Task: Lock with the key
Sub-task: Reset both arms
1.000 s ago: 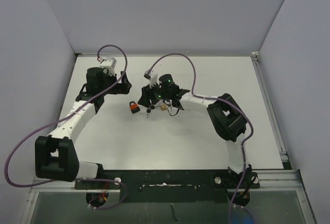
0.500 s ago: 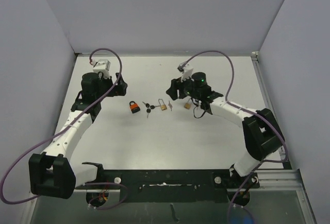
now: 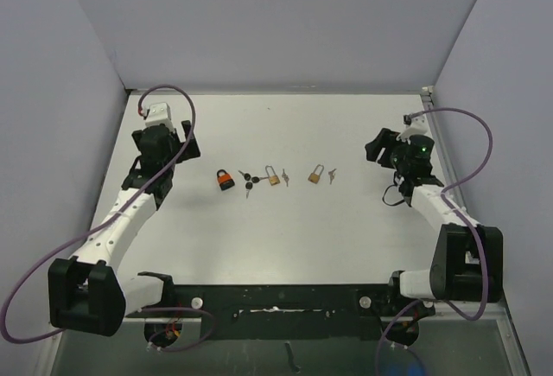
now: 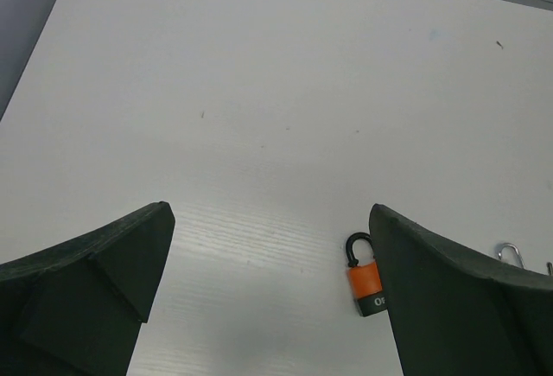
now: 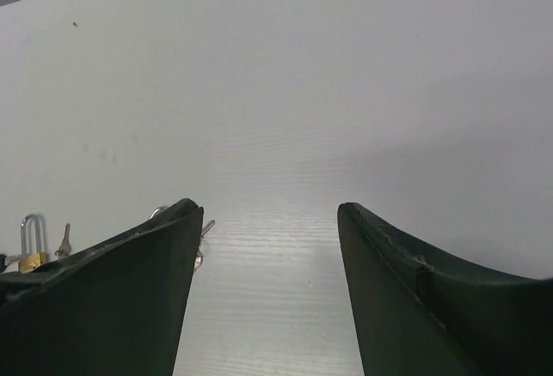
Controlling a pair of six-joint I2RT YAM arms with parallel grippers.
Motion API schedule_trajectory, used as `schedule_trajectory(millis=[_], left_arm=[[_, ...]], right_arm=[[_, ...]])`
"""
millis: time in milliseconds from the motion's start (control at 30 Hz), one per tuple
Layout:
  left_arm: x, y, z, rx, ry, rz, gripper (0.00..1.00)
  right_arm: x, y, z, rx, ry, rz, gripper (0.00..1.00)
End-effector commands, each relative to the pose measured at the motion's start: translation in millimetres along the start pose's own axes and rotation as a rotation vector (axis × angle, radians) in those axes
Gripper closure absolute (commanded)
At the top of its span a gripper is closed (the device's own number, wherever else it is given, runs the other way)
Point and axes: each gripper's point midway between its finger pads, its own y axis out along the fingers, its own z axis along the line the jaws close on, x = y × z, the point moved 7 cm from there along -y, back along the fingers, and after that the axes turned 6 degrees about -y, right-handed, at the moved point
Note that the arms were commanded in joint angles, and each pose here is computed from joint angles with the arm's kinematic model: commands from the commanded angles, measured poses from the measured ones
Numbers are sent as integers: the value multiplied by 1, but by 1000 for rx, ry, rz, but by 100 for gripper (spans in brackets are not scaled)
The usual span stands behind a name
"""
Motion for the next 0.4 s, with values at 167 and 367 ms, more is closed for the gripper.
schedule_trajectory(millis=[167, 367], left_arm=[[17, -3, -1, 116, -3, -116, 2], [14, 0, -5, 126, 28, -94, 2]], right_arm=[[23, -13, -5, -27, -32, -104, 34], [22, -13, -7, -28, -24, -101, 33]])
